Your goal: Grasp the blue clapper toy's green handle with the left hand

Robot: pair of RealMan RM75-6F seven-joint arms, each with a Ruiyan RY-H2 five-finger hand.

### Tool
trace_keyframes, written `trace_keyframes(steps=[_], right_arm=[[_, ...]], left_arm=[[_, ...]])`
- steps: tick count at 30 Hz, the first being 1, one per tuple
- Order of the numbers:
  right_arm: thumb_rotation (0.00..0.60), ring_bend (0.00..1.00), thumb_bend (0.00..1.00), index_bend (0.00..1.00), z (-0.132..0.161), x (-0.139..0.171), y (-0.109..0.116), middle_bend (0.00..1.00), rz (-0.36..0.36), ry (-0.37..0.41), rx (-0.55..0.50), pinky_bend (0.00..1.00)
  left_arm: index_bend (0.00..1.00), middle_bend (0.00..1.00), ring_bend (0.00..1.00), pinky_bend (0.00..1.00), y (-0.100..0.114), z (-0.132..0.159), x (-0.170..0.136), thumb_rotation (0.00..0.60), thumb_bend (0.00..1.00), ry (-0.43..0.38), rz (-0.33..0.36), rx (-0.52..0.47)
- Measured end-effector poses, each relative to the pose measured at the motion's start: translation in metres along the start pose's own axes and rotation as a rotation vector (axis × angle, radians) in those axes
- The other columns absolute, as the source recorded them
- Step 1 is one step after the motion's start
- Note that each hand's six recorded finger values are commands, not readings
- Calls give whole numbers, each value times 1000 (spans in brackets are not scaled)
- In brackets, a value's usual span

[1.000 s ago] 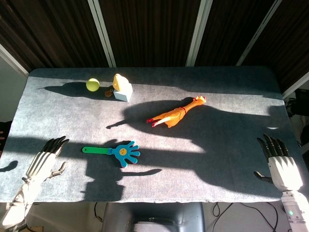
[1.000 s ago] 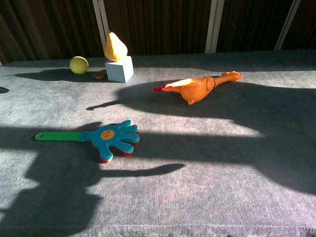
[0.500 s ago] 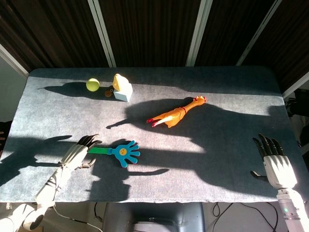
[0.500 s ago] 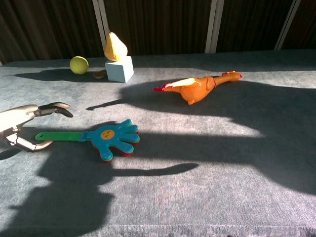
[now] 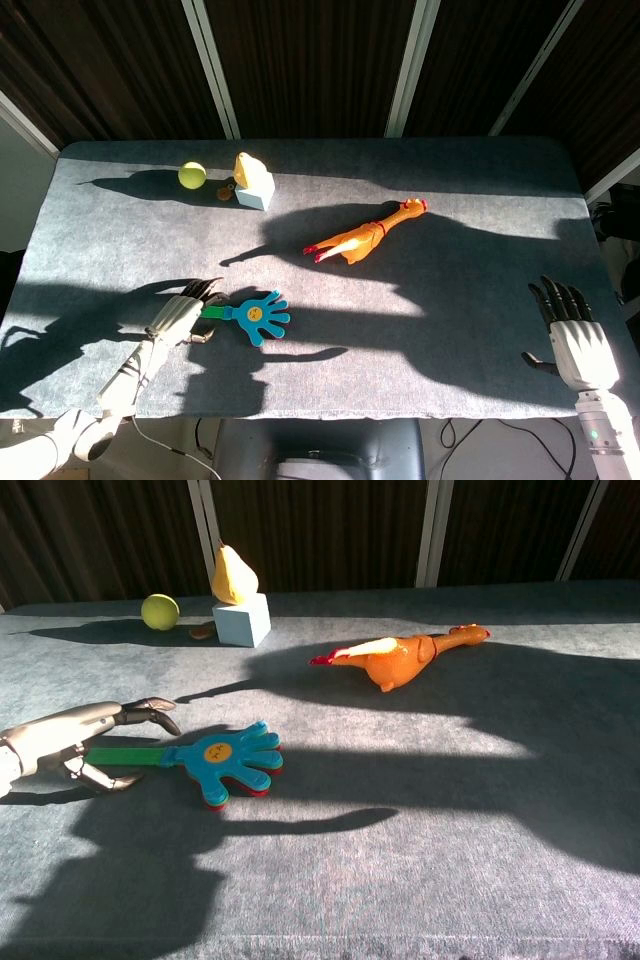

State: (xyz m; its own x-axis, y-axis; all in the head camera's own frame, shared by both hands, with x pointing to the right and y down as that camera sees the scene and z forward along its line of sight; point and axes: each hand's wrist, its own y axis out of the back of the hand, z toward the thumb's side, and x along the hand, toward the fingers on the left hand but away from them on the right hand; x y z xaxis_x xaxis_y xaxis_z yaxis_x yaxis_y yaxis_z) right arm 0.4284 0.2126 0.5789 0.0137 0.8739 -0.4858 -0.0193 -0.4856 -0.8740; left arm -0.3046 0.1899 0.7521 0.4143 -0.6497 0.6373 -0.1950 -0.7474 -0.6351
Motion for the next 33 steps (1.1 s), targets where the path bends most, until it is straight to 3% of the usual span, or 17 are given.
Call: trace_keyframes(steps=[10, 18, 24, 29, 33], right_arm=[[600, 0, 194, 0, -3, 2, 6, 0, -18, -8, -11, 0], [600, 0, 192, 0, -3, 3, 6, 0, -14, -6, -10, 0], [600, 0, 193, 0, -3, 4, 7, 0, -13, -6, -9, 0], [600, 0, 193, 0, -3, 4, 7, 0, -13, -5, -9, 0], [600, 0, 192, 0, -3, 4, 7, 0, -14, -5, -10, 0]], left_arm=[[331, 0, 0, 0, -8, 3, 8, 600, 418, 5, -24, -17], [353, 0, 0, 0, -8, 8, 11, 600, 417, -11, -18, -27], [505, 17, 0, 0, -8, 11, 15, 600, 426, -17, -2, -42], [672, 90, 0, 0, -8, 9, 18, 600, 474, -5, 6, -68], [730, 150, 0, 0, -6, 10, 17, 600, 495, -13, 29, -109]])
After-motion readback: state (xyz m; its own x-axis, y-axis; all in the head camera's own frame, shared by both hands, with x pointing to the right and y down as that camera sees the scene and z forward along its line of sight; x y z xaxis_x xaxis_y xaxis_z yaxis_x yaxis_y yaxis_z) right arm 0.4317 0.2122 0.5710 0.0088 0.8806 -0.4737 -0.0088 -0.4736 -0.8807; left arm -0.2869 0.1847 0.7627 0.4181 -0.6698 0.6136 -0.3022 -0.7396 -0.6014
